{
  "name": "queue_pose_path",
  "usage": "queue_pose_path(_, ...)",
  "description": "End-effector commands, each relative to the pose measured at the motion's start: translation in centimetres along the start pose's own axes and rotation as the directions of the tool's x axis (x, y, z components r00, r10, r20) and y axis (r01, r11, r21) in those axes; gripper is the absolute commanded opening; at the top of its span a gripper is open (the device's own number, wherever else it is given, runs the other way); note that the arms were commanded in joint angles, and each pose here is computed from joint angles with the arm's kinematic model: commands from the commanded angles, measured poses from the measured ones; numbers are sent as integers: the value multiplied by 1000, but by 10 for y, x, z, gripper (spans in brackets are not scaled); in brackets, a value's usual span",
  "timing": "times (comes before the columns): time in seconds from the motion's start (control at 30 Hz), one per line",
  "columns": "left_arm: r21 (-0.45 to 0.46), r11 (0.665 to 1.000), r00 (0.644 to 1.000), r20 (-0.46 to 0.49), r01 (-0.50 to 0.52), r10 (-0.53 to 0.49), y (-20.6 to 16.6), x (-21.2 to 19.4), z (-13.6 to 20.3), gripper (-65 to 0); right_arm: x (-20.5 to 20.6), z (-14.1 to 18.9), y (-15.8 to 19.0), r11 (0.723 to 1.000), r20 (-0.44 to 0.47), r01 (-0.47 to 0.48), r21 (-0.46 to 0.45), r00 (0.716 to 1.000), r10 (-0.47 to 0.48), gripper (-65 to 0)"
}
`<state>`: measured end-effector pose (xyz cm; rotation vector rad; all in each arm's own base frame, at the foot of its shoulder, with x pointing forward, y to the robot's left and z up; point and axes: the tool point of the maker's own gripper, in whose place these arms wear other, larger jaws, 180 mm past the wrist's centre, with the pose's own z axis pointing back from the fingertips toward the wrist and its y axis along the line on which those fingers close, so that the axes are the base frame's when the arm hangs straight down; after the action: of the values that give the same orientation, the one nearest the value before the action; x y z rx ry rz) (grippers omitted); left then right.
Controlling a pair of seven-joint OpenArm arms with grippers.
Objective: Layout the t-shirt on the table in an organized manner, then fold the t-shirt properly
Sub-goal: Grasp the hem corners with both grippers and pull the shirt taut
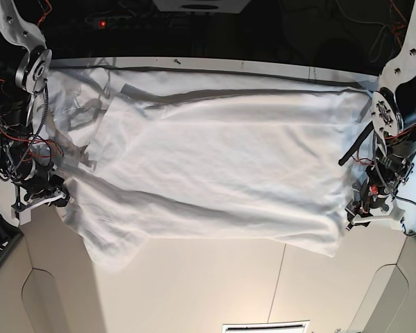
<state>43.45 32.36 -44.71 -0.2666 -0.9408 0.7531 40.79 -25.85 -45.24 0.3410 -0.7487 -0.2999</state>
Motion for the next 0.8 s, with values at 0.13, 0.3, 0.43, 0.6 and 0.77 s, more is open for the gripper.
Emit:
queue_pose_path(0.13, -85, 996, 1000, 6, -7, 7, -36, -2, -7, -422, 27, 4, 4, 1000, 61, -13, 20, 998, 11, -650)
queue_pose_path(0.3, -114, 994, 1000, -4, 2, -2, -44, -7, -7, -422, 27, 4, 4, 1000, 61, -13, 20, 998, 12, -650)
queue_pose_path(0.43, -118, 993, 1000, -2, 7, -8, -45, -6, -7, -422, 27, 4, 4, 1000, 62, -13, 20, 998, 11, -650)
queue_pose_path(0.6, -189, 979, 997, -9, 78, -81, -57, -9, -5, -422, 28, 4, 4, 1000, 62, -13, 20, 998, 11, -650)
queue_pose_path(0.77, -225, 957, 980, -42, 181, -195, -66, -20, -5, -414, 27, 4, 4, 1000, 62, -12, 21, 998, 11, -650)
